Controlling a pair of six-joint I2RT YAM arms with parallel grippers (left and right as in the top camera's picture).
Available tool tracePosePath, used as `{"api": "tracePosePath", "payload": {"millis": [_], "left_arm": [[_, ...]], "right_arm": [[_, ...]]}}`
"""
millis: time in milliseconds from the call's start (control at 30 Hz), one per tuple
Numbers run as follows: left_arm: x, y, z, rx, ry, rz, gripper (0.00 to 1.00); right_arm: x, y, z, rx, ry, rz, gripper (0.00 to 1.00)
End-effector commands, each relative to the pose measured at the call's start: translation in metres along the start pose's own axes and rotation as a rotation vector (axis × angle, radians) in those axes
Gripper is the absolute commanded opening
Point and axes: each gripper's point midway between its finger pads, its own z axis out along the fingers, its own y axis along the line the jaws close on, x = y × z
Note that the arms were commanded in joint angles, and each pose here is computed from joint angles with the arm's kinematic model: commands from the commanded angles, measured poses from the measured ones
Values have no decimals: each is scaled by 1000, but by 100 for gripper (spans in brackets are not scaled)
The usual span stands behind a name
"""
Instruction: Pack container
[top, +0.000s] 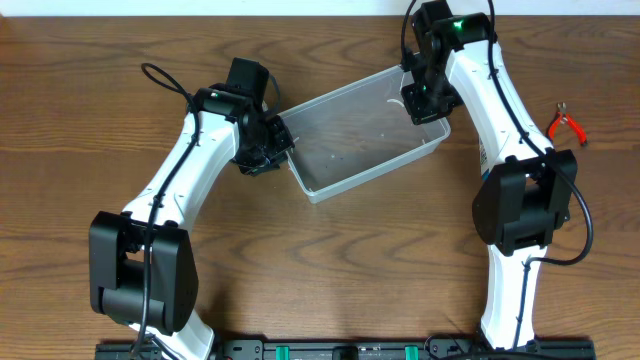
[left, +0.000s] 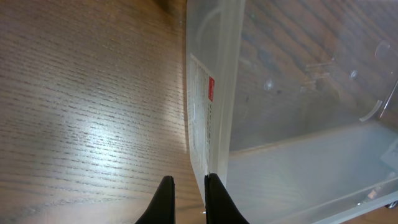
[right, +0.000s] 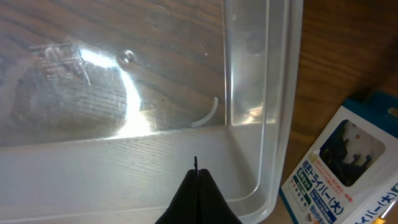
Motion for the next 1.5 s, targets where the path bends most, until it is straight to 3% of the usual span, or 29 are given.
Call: {"api": "tracePosePath", "payload": {"millis": [0,433,867,1000,1100,1467], "left_arm": [[-1,6,4,-37,-8,-19,7],[-18,-2,7,-9,-75,-10,7],[-26,4,30,-30,-52,47,7],[-34,0,17,-3,-81,58,7],[-38,-5,4,17,-107,81,8],[-51,-17,-15,64,-187,163,12]], "right_arm": [[1,9,-10,-15,-20,-27,2],[40,19,30,-54,139,-31,2],[42,45,32,-60,148,-69,2],[29,47,33,-60,98,-73,20],[19,47,31,-59,56,-73,28],[-17,48,-6,-69,-95,-96,40]]}}
